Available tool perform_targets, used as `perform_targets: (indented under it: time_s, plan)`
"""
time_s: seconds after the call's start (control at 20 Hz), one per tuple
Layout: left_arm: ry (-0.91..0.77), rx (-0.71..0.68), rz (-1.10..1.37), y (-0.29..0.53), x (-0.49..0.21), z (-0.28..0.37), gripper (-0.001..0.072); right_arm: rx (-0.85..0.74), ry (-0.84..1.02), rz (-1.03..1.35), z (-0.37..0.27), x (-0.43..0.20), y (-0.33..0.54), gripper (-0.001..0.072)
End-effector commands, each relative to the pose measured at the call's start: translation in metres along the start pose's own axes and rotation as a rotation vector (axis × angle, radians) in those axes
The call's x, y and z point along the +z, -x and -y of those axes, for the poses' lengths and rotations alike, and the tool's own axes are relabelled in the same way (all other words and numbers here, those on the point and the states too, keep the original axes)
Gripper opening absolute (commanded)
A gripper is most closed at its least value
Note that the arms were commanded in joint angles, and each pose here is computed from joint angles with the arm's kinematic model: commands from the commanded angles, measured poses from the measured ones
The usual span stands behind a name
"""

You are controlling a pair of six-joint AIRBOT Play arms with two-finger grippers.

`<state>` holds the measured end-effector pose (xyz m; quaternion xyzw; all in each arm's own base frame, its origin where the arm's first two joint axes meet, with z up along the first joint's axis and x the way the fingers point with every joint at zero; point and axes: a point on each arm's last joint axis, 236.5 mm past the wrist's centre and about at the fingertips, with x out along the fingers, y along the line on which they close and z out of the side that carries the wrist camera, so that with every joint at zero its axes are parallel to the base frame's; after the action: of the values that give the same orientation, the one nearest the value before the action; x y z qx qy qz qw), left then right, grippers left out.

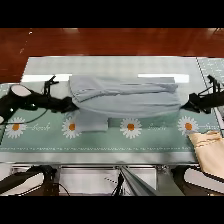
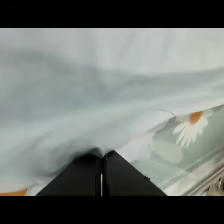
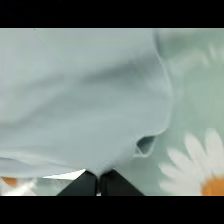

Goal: Fold the shirts.

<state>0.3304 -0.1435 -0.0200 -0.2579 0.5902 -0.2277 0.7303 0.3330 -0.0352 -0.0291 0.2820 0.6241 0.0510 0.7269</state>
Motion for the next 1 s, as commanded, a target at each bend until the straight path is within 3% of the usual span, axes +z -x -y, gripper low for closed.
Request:
perform_targets:
  time_s: [0.0,0.15,0.25,0.65,0.9,0.95]
  plan:
    - [-0.137,-0.032,0.174,0.047,0.068,0.049,0.0030,0.068,0.086,0.229,-0.052,0.060,0.018,0.0020]
    - [-0.090,0.004,0.357,0.069,0.127,0.040,0.0030,0.016,0.121,0.466,-0.066,0.116,0.021,0.0020]
    - [-0.039,0.012,0.325,0.056,0.137,0.018,0.0030,0.007,0.084,0.544,-0.061,0.144,0.018,0.0020]
    - [0.101,-0.080,0.159,-0.031,0.179,-0.030,0.0031,0.034,-0.008,0.511,-0.037,0.194,-0.042,0.0020]
    - [0.165,-0.156,0.140,-0.060,0.196,-0.038,0.0032,0.035,-0.064,0.468,-0.020,0.193,-0.075,0.0023]
    - [0.173,-0.156,0.127,-0.065,0.194,-0.042,0.0057,0.036,-0.063,0.450,-0.019,0.189,-0.078,0.0054]
